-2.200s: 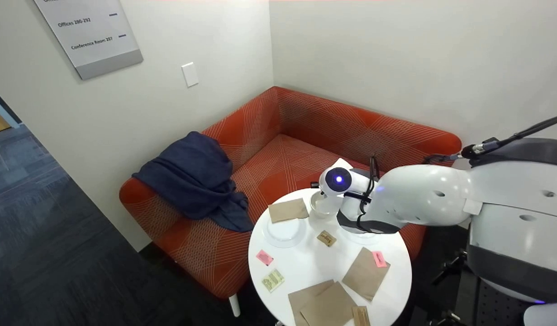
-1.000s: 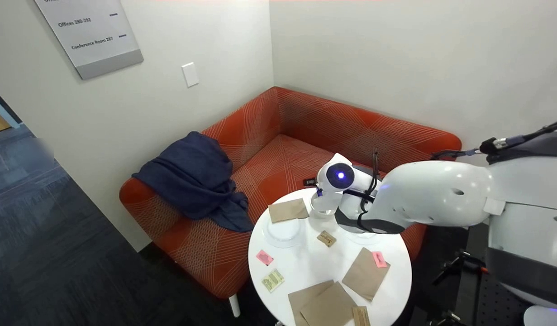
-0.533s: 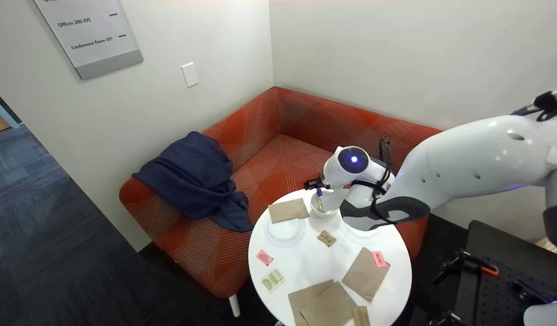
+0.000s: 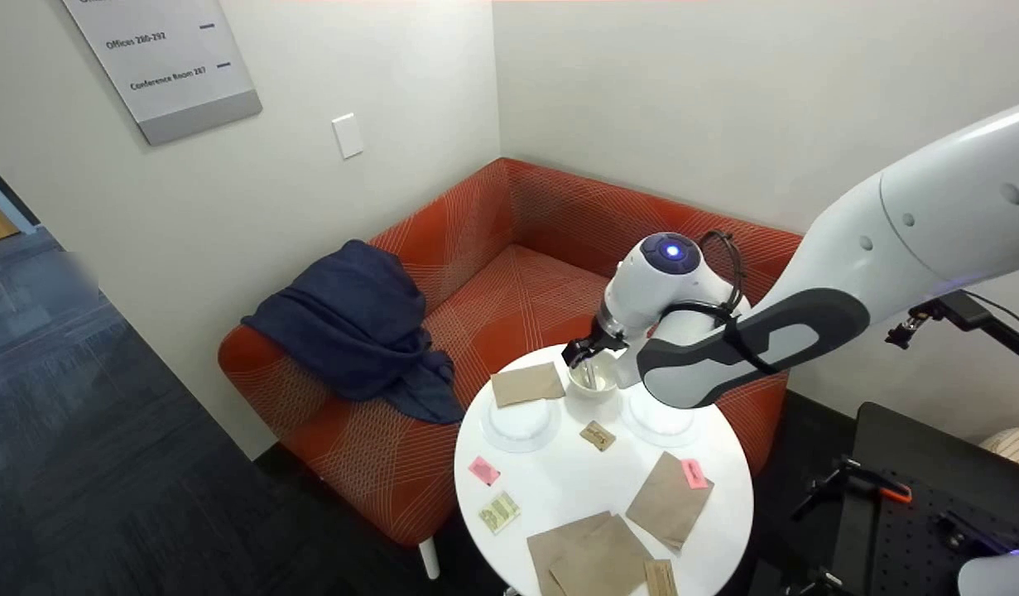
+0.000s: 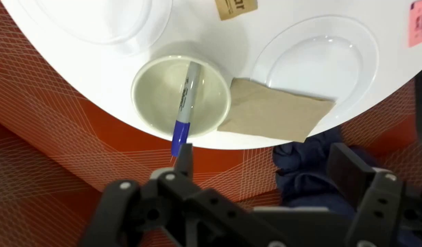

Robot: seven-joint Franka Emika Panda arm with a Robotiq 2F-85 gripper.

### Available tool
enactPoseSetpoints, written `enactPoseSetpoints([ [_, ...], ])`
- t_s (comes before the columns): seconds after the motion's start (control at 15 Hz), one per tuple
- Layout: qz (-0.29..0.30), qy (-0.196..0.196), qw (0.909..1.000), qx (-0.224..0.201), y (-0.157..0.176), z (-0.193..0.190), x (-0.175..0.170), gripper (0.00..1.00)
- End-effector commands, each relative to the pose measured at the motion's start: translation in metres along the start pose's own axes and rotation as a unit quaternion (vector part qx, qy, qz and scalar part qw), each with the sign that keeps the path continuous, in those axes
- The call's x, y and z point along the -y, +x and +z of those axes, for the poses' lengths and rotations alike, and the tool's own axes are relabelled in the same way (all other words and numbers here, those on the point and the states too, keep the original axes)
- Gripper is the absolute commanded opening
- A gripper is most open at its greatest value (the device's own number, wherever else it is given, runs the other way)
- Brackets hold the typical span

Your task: Put the blue marker in the bowl

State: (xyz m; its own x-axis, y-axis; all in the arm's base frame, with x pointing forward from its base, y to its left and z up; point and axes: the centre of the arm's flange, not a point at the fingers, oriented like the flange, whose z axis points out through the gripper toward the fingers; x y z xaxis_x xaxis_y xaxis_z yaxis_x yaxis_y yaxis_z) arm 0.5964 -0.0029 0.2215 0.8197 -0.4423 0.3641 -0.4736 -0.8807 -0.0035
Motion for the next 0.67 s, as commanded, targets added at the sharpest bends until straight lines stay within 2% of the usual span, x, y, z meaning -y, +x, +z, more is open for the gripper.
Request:
enactPoseSetpoints([
  [0.0,-0.034,0.032,0.9973,0.057,-0.009,-0.026,-0.012,1.00],
  [0.33,-0.066,0.040,0.9904,0.115,-0.018,-0.035,-0.011,1.00],
  [0.6,-0.081,0.039,0.9857,0.142,-0.025,-0.035,-0.007,1.00],
])
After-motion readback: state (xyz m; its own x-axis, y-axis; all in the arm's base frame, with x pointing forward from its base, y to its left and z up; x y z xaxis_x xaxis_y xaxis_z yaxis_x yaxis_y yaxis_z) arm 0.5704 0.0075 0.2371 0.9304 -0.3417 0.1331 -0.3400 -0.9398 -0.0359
